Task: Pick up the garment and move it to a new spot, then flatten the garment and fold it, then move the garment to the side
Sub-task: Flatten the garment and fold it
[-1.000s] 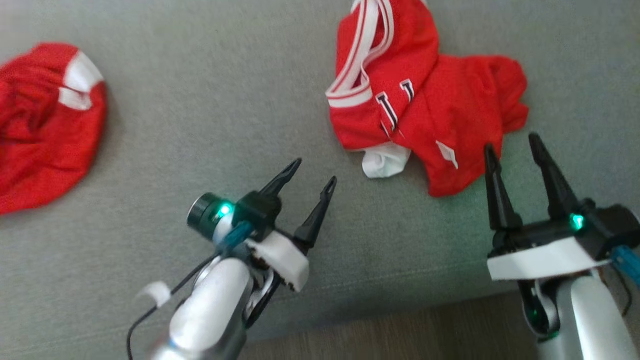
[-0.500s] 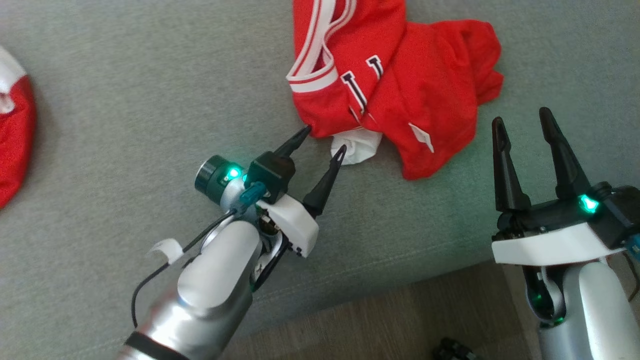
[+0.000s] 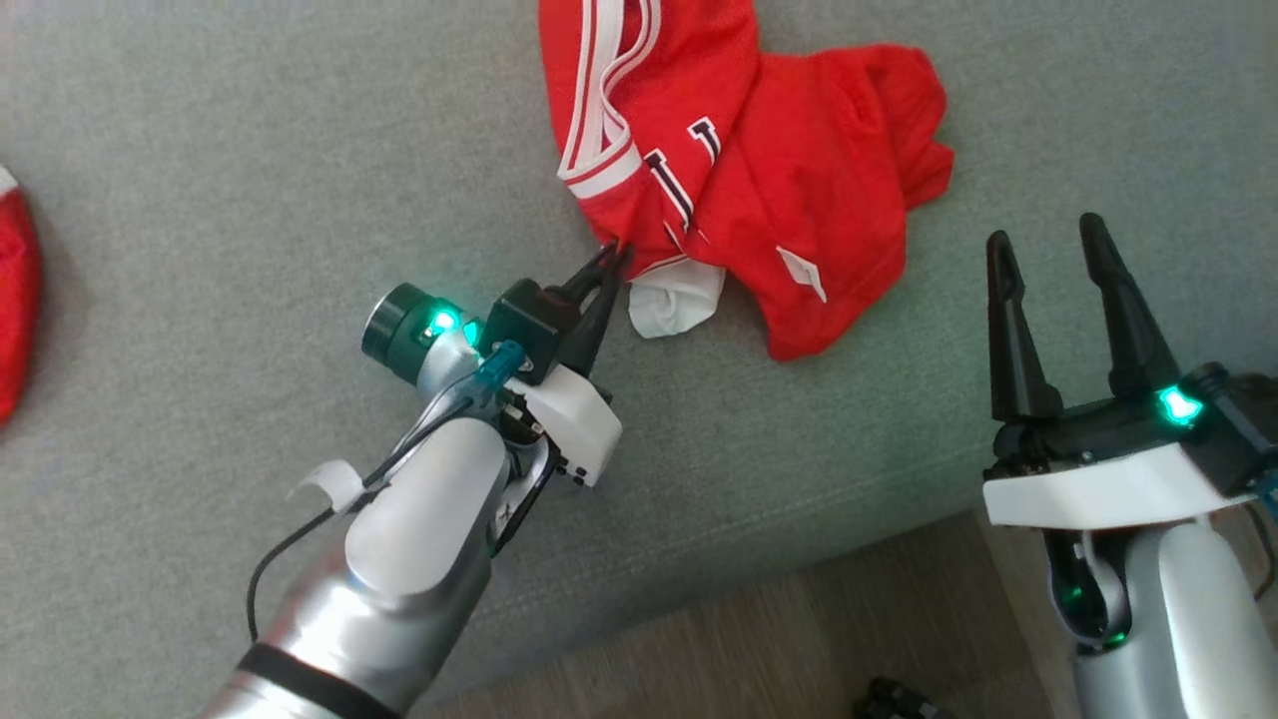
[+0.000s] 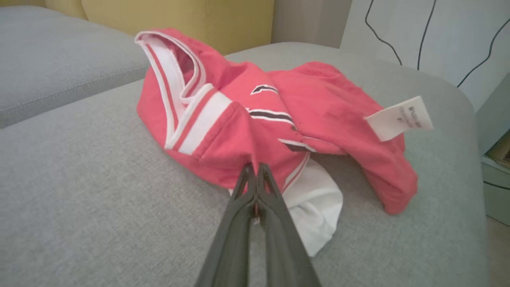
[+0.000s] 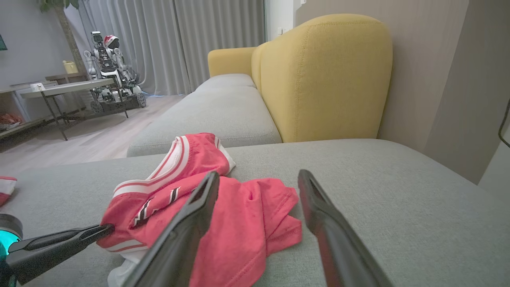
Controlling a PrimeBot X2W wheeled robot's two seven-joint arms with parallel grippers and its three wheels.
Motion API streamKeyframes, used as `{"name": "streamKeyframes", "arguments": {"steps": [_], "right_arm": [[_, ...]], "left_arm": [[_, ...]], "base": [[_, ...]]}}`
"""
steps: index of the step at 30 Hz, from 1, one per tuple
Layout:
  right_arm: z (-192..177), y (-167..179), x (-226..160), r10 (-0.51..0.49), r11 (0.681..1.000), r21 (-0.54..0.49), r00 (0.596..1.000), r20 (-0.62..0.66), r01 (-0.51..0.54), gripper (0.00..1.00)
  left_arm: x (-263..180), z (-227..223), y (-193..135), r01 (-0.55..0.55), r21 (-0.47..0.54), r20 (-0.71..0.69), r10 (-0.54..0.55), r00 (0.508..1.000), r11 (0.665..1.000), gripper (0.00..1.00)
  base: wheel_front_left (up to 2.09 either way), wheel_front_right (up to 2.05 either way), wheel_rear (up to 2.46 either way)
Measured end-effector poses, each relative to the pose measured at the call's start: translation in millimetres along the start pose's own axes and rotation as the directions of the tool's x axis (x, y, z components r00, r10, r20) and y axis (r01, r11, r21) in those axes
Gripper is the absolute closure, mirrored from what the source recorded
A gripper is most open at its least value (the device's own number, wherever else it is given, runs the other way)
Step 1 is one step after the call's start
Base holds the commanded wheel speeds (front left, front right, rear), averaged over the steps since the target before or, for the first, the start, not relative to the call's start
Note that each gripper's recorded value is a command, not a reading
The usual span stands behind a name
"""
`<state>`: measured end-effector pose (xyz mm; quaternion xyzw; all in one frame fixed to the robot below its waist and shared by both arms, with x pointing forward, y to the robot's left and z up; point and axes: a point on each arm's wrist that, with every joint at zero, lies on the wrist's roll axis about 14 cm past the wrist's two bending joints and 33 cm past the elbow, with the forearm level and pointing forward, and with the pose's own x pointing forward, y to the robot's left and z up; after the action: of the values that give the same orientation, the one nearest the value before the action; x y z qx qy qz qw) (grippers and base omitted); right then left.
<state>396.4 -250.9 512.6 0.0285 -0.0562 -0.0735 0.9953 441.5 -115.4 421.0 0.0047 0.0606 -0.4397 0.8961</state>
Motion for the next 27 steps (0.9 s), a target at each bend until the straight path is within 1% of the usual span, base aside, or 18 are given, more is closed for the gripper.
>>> {"name": "streamKeyframes", "arguments": {"steps": [2,5,6,7,9,11,14,17,21,23,25,26,27], "right_arm": [[5,2,-1,0.006,1.000,0.004,1.000,0.012,-0.006,0.00],[13,2,-4,0.006,1.000,0.019,0.999,0.033,-0.006,0.00],[17,1,-8,0.001,1.000,0.031,0.999,0.043,-0.002,0.00],[20,0,-10,-0.004,0.999,0.037,0.999,0.050,0.002,0.00],[27,-5,-15,-0.020,0.999,0.046,0.998,0.066,0.017,0.00],[34,-12,-22,-0.041,0.998,0.055,0.996,0.080,0.036,0.00],[44,-23,-33,-0.077,0.995,0.071,0.992,0.102,0.070,0.00],[56,-32,-44,-0.106,0.992,0.081,0.986,0.130,0.096,0.00],[70,-44,-58,-0.142,0.988,0.092,0.975,0.168,0.128,0.00],[75,-47,-62,-0.152,0.986,0.100,0.971,0.182,0.136,0.00],[79,-47,-63,-0.152,0.986,0.104,0.969,0.195,0.133,0.00],[80,-47,-63,-0.151,0.986,0.106,0.968,0.199,0.132,0.00],[80,-47,-63,-0.150,0.986,0.108,0.968,0.201,0.131,0.00]], "left_arm": [[-1,10,-6,0.022,-0.014,0.028,-0.021,0.999,1.000,1.00],[-3,39,-17,0.060,-0.106,0.111,-0.048,0.993,0.992,1.00],[-1,60,-29,0.109,-0.151,0.168,-0.083,0.982,0.982,1.00],[0,69,-36,0.137,-0.170,0.189,-0.104,0.976,0.976,1.00],[7,88,-50,0.199,-0.178,0.220,-0.158,0.963,0.964,1.00],[19,117,-60,0.256,-0.181,0.258,-0.205,0.944,0.950,1.00],[35,183,-73,0.334,-0.145,0.344,-0.269,0.899,0.931,1.00],[42,250,-87,0.379,-0.101,0.430,-0.303,0.851,0.920,1.00],[41,333,-101,0.377,-0.020,0.545,-0.306,0.780,0.926,1.00],[36,369,-105,0.369,0.005,0.597,-0.299,0.745,0.929,1.00],[32,390,-104,0.348,0.027,0.617,-0.290,0.732,0.937,1.00],[32,394,-101,0.339,0.024,0.615,-0.281,0.737,0.941,1.00],[33,391,-98,0.333,0.015,0.599,-0.275,0.752,0.943,1.00]], "base": [[0.00,0.00,0.00],[0.00,0.00,0.00],[0.00,0.00,0.00],[0.00,0.00,0.00],[0.00,0.00,0.00],[0.00,0.00,0.00],[0.00,0.00,0.00],[0.00,0.00,0.00],[0.00,0.00,0.00],[0.00,0.00,0.00],[0.00,0.00,0.00],[0.00,0.00,0.00],[0.00,0.00,0.00]]}}
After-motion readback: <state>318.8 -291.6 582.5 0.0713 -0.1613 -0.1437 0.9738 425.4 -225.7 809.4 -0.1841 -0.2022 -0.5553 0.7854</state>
